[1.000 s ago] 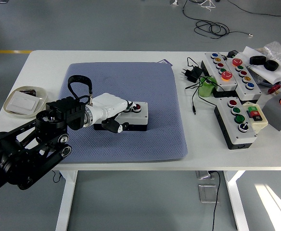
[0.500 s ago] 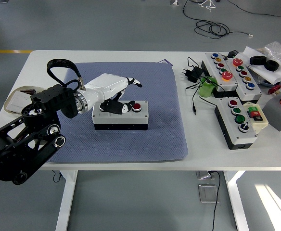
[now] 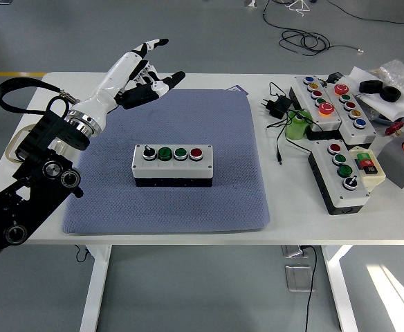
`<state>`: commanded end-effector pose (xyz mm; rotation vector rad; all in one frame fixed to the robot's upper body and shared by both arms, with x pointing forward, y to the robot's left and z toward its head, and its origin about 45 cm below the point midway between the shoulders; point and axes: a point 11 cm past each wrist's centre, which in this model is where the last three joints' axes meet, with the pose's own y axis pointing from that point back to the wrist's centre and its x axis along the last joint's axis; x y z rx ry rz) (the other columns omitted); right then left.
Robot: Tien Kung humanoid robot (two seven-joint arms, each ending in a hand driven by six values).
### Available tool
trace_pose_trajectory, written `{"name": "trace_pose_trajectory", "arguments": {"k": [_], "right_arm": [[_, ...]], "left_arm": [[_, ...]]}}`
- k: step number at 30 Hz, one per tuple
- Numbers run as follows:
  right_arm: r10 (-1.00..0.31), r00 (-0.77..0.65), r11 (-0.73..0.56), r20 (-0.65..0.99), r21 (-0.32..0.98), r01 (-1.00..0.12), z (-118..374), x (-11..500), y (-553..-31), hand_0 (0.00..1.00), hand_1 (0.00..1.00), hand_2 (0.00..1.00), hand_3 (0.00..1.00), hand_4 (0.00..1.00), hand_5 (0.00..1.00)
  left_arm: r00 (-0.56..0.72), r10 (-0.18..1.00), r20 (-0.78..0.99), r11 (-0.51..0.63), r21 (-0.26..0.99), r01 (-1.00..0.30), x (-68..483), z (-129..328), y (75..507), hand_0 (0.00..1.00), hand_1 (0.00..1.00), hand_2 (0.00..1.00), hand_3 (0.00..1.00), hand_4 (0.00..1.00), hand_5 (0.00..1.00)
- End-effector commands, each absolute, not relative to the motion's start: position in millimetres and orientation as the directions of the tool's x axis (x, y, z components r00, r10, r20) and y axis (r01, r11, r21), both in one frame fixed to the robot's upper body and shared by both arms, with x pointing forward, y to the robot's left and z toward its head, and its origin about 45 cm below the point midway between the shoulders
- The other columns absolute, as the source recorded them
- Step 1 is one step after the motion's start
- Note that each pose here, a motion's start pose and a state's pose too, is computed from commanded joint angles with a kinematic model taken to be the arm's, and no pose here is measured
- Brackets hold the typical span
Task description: Pick up the button,place it on the desk,press the button,press the button
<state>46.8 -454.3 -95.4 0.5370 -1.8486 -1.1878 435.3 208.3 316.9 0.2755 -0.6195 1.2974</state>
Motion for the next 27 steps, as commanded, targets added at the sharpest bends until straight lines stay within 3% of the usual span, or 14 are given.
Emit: {"name": "trace_pose_trajectory", "arguments": {"k": [3, 4, 12, 27], "right_arm": [[-0.722, -0.545, 0.456, 0.427, 0.885, 0.089, -96, 46, -454, 0.787, 0.797, 0.817, 0.751, 0.412, 0.479], [-0.722, -0.544, 0.456, 0.428, 0.885, 0.09, -96, 45, -454, 0.787, 0.797, 0.817, 0.751, 0.412, 0.479], [-0.722, -0.541, 0.457, 0.431, 0.884, 0.095, -96, 44, -454, 0.787, 0.797, 0.817, 0.751, 0.412, 0.479], [-0.724, -0.535, 0.458, 0.436, 0.883, 0.099, -96, 41, -455, 0.787, 0.797, 0.817, 0.751, 0.412, 0.479]], "left_arm": [[0.155, 0.872, 0.464, 0.227, -0.104, -0.968, 439, 309, 218, 0.777, 0.827, 0.903, 0.998, 0.797, 0.998], [0.164, 0.89, 0.426, 0.216, -0.076, -0.973, 440, 304, 222, 0.837, 0.885, 0.951, 0.998, 0.784, 0.998], [0.203, 0.971, 0.124, 0.195, 0.074, -0.978, 446, 271, 239, 0.835, 0.881, 0.95, 0.984, 0.771, 0.998], [0.119, 0.986, -0.115, 0.134, 0.129, -0.983, 446, 246, 263, 0.827, 0.871, 0.927, 0.959, 0.753, 0.998]]}}
